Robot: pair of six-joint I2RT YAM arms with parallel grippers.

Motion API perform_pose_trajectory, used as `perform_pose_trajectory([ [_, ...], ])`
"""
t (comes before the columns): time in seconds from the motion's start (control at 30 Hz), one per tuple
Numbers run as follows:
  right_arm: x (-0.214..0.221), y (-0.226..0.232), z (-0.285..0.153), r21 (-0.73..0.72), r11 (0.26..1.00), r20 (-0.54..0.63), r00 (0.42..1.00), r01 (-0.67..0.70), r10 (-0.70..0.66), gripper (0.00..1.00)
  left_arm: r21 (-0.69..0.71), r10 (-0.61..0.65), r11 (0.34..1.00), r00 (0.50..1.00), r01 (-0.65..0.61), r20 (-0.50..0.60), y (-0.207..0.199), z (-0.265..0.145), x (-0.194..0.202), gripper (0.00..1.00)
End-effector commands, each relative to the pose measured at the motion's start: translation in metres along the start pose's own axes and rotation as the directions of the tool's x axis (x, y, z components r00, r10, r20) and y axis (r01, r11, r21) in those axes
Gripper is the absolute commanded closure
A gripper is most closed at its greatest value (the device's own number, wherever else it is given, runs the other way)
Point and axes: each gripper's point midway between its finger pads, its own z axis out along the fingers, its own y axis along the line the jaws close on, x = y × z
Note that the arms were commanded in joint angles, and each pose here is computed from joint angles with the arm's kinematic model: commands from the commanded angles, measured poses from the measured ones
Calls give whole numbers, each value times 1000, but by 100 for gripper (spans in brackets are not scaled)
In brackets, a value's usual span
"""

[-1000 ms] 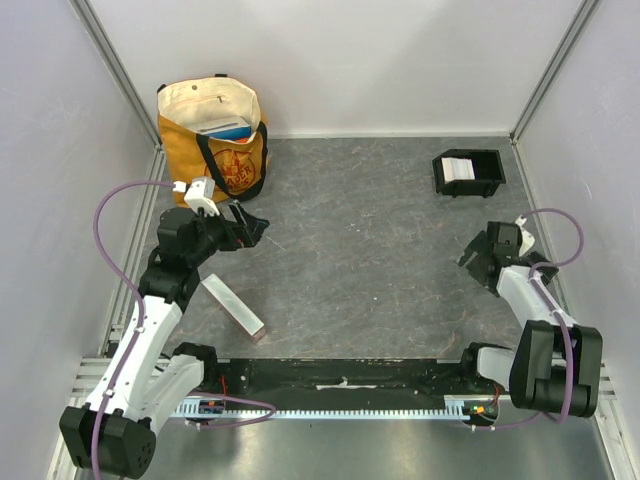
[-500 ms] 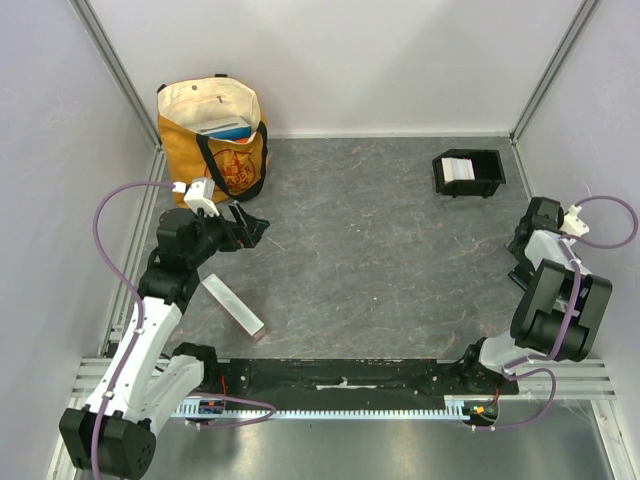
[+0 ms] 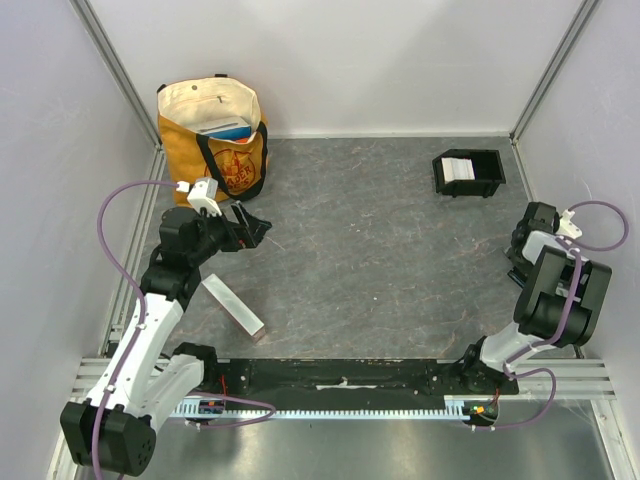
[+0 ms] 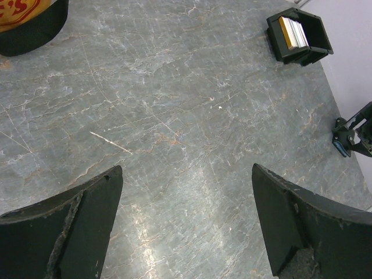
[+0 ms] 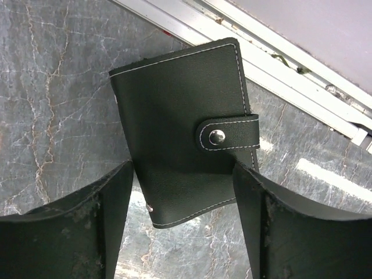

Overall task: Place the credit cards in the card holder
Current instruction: Move the card holder to the center of the board.

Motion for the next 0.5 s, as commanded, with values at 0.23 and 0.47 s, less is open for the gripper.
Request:
perform_pose_trajectory([
  [0.23, 86, 22, -7, -255, 966, -246, 965, 32, -97, 41, 38, -11, 999, 1000, 11, 11, -9, 0, -6, 4],
  [0.47, 110, 35, -38, -353, 931, -244, 952, 94, -188, 42, 25, -8, 1000, 1000, 7, 15, -7, -1, -6, 4],
])
